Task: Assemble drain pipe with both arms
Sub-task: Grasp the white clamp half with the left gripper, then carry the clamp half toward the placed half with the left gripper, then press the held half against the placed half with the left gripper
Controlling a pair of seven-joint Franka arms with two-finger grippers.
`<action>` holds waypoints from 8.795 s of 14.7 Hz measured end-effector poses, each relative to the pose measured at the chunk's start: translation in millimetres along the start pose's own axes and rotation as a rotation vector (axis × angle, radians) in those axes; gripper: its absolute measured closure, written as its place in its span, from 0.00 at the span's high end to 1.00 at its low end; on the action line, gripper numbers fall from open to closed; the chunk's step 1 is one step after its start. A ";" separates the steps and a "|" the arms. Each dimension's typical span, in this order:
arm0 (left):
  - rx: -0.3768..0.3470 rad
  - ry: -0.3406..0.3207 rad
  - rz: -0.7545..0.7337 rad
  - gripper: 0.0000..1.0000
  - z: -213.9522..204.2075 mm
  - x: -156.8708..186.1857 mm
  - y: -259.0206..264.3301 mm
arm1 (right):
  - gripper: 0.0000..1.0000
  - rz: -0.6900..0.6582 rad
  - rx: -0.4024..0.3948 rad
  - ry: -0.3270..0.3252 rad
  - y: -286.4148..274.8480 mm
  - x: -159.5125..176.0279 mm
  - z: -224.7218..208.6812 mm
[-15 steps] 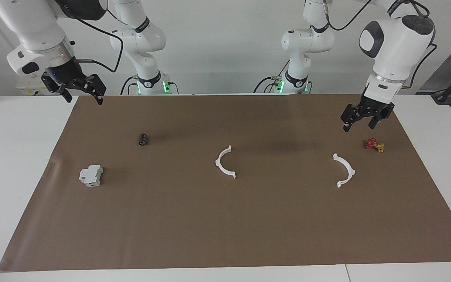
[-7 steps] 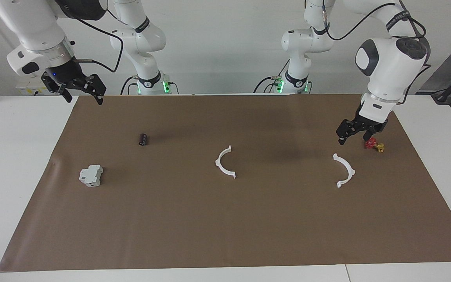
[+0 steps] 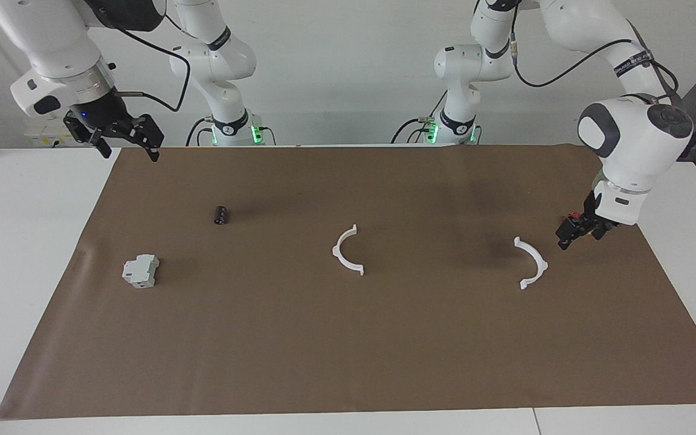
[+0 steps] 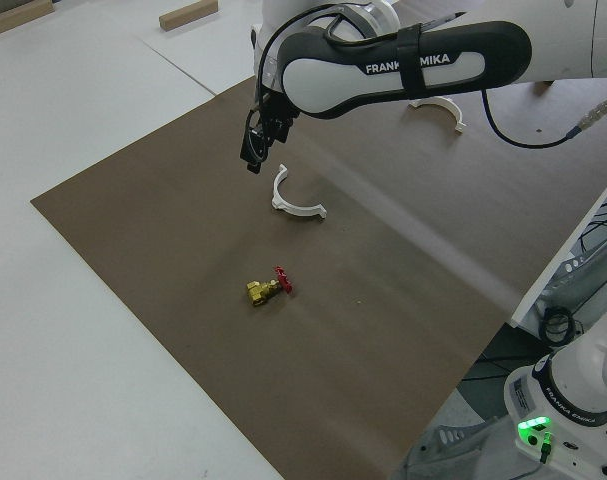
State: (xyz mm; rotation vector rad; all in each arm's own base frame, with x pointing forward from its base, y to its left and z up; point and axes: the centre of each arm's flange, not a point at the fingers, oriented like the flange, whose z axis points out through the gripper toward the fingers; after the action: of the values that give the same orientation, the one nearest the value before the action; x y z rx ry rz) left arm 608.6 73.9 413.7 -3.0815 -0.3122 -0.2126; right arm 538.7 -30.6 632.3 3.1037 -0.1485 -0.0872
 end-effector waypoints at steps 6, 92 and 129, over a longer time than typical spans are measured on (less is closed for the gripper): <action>-0.014 0.012 -0.086 1.00 70.5 -48.3 56.2 | 1.00 0.000 0.000 0.000 0.0 0.0 0.0; -0.085 -0.020 -0.249 0.08 73.7 -240.2 399.9 | 1.00 0.000 0.000 0.003 0.2 -0.8 -1.4; 0.000 0.023 -0.301 0.08 73.0 -246.1 425.2 | 1.00 0.000 0.000 0.003 0.2 -0.8 -1.4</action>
State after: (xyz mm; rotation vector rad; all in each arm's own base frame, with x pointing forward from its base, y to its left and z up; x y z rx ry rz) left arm 465.4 -387.2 297.3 -3.0149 -0.7746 -0.2559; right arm 537.9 -30.7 633.8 3.1041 -0.1485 -0.0830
